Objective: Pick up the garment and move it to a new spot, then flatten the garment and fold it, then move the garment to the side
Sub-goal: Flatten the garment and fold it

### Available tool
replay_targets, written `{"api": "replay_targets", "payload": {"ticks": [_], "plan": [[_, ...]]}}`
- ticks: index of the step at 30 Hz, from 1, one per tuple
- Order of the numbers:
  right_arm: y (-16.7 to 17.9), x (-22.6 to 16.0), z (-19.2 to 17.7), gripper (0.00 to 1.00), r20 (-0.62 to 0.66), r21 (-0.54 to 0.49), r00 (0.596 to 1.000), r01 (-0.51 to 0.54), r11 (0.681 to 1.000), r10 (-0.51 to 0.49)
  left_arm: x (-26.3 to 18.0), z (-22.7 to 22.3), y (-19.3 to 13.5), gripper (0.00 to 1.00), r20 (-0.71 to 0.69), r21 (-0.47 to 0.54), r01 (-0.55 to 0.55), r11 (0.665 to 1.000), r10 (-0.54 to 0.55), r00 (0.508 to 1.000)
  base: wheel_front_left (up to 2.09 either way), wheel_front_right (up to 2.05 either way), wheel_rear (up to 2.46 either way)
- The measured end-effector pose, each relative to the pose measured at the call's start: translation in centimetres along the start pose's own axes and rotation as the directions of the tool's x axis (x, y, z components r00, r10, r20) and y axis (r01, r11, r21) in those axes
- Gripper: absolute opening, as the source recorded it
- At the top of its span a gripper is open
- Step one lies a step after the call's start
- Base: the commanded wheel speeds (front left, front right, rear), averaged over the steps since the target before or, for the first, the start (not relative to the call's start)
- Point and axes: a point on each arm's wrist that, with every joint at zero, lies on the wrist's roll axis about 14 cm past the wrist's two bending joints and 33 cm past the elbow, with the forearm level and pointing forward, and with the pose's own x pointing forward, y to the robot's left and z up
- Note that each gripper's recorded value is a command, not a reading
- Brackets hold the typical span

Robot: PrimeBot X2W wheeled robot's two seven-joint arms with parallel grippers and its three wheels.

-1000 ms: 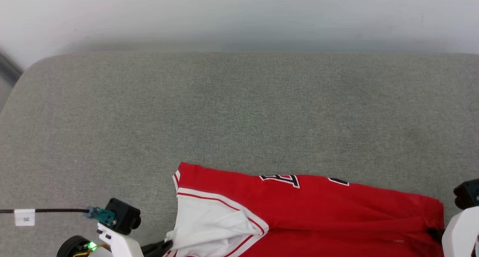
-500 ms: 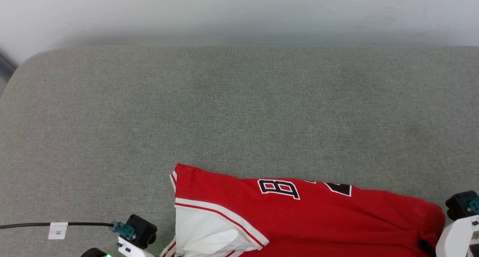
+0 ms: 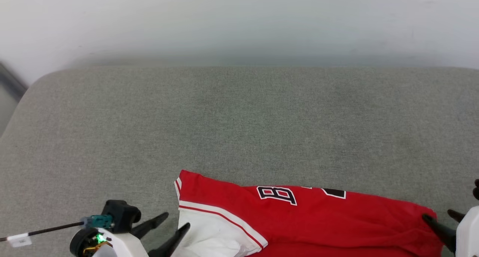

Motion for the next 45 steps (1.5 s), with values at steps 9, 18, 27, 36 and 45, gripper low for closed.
{"api": "replay_targets", "payload": {"ticks": [9,18,27,36,45], "plan": [[-0.4,-3.2,1.6,1.00,0.088,0.101,0.994,0.048,0.994,-0.057,-2.1,8.4,2.0,1.00,0.479,-0.019,-0.142,0.990,0.133,0.867,0.00,0.00,0.00],[-1.4,-1.8,-0.5,1.00,0.069,0.242,0.987,0.126,0.962,-0.146,-4.0,13.1,3.6,1.00,0.678,0.009,-0.314,0.949,0.225,0.700,0.00,0.00,0.00],[-2.3,1.0,-4.1,1.00,-0.018,0.355,0.984,0.174,0.918,-0.180,-5.3,14.1,3.1,1.00,0.751,0.055,-0.417,0.907,0.237,0.616,0.00,0.00,0.00],[-0.6,3.3,-5.8,1.00,-0.063,0.420,0.992,0.122,0.899,-0.105,-5.3,13.1,3.6,1.00,0.745,0.040,-0.427,0.904,0.258,0.616,0.00,0.00,0.00],[1.2,4.5,-6.1,0.15,-0.095,0.425,0.995,0.057,0.903,-0.018,-4.8,12.4,3.7,1.00,0.733,0.033,-0.425,0.904,0.268,0.626,0.00,0.00,0.00]]}}
